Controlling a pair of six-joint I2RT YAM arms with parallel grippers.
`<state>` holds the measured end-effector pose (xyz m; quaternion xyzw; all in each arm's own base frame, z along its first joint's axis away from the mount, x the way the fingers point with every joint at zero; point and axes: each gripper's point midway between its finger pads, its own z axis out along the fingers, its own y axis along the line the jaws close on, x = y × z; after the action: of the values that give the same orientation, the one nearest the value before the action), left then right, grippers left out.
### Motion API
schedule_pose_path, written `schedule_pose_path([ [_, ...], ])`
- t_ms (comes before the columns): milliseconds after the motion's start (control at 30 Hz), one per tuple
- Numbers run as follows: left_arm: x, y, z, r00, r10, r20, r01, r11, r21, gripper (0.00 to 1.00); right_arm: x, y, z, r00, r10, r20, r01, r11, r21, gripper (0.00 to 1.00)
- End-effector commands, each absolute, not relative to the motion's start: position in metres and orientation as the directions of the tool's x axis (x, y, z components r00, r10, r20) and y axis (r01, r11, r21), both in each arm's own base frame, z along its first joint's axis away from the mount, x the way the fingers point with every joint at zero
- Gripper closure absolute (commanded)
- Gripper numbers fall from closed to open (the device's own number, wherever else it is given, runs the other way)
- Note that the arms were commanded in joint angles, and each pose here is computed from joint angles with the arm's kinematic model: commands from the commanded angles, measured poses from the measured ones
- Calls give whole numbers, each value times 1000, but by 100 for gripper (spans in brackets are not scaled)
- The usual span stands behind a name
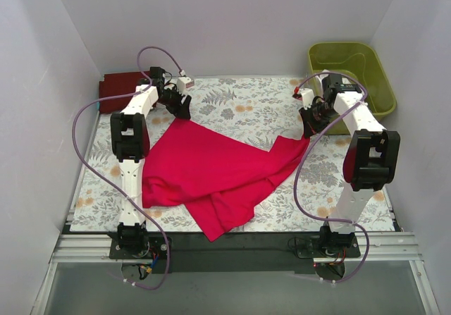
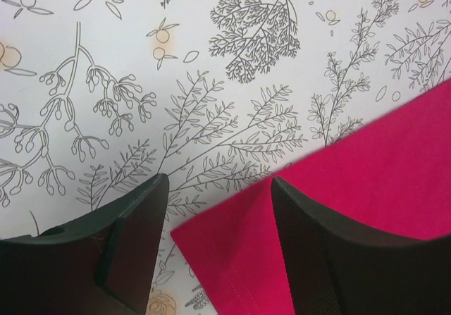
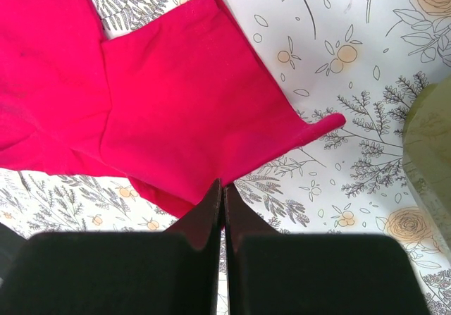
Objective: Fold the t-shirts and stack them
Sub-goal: Flatten the tshirt out
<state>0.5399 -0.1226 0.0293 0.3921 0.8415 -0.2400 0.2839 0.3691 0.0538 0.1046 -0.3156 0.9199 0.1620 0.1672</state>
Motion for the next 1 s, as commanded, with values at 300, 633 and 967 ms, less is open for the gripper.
schedule_pose_path([
  [300, 514, -112, 27, -466, 612, -640, 864, 470, -180, 44, 369, 57, 105, -756, -517, -401, -630, 741, 232, 99],
  [633, 473, -75, -14, -412, 772, -484, 910, 376, -174, 48, 367, 57, 102, -763, -518, -388, -626, 741, 243, 99],
  [967, 483, -63, -2, -398, 781, -482, 901, 432, -44, 100, 394, 67, 123, -742, -486, -462, -633, 735, 243, 99],
])
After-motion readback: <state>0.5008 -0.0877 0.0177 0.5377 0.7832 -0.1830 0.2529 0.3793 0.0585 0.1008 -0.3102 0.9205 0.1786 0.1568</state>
